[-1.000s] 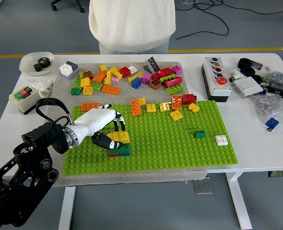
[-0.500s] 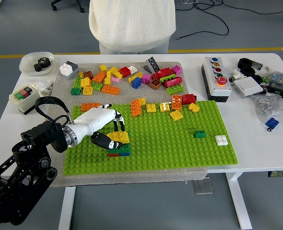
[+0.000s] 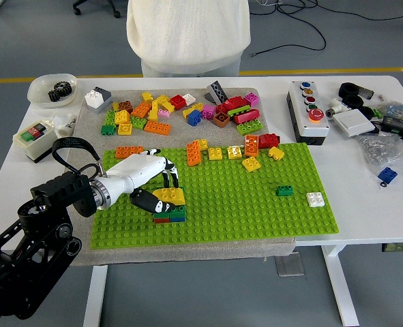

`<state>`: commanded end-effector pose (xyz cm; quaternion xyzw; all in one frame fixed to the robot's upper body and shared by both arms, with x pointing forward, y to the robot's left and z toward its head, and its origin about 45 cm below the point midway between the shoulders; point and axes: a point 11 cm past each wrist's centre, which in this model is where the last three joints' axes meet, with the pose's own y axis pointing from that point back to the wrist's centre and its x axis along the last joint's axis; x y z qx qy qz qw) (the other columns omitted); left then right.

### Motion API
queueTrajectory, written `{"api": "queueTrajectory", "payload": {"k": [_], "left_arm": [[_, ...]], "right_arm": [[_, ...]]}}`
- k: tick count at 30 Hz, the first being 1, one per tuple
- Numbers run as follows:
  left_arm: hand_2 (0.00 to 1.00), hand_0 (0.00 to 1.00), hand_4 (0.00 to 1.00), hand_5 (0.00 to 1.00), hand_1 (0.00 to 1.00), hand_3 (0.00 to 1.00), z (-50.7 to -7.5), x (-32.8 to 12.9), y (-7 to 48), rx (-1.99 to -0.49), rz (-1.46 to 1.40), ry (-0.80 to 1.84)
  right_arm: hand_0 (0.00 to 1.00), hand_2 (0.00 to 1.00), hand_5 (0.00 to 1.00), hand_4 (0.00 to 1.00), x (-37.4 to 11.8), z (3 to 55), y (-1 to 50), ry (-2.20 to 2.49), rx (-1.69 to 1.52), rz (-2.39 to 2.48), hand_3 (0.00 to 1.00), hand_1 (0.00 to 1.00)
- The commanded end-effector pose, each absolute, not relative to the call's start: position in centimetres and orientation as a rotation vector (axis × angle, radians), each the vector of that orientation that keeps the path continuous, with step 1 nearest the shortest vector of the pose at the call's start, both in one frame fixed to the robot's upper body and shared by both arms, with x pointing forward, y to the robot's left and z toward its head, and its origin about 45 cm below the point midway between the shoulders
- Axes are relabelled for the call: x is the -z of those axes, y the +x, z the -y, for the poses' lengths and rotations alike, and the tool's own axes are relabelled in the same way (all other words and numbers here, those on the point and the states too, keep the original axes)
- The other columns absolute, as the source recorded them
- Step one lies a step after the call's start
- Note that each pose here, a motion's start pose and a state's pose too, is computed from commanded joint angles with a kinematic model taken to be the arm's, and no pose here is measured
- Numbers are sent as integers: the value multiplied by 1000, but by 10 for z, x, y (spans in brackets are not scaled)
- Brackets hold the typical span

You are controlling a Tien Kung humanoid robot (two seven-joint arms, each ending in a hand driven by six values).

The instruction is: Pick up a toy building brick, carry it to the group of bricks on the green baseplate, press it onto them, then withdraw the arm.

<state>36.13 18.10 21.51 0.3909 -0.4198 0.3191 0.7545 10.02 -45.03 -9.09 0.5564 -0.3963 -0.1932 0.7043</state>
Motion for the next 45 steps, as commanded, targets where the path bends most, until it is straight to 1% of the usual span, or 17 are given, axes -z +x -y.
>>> {"api": "queueTrajectory", "payload": {"k": [5, 6, 25, 35, 36, 41, 42, 45], "left_arm": [[540, 998, 893, 170, 771, 589, -181, -215, 361, -696, 916, 851], [557, 998, 908, 178, 775, 609, -181, -216, 362, -697, 916, 851], [564, 998, 919, 191, 777, 613, -183, -221, 362, -703, 924, 846], [565, 998, 921, 192, 780, 614, -183, -236, 361, -718, 935, 812], [569, 998, 940, 207, 781, 608, -184, -239, 361, -722, 935, 803], [569, 998, 940, 207, 781, 608, -184, -248, 358, -733, 943, 768], [623, 998, 982, 263, 798, 563, -184, -252, 358, -743, 951, 743], [623, 998, 982, 263, 798, 563, -186, -256, 357, -762, 958, 700]], "right_arm": [[747, 715, 486, 889, 91, 450, 100, 1237, 430, 881, 629, 643], [747, 715, 486, 890, 91, 450, 100, 1237, 430, 882, 629, 643], [747, 714, 486, 889, 92, 449, 99, 1240, 430, 875, 625, 643], [747, 714, 487, 889, 92, 449, 98, 1240, 432, 874, 624, 643], [748, 714, 486, 888, 92, 449, 98, 1240, 432, 873, 623, 644], [748, 714, 486, 888, 92, 449, 98, 1240, 433, 873, 623, 644], [748, 714, 486, 888, 92, 449, 98, 1240, 433, 873, 623, 644], [748, 714, 486, 888, 92, 449, 98, 1240, 433, 874, 623, 644]]}}
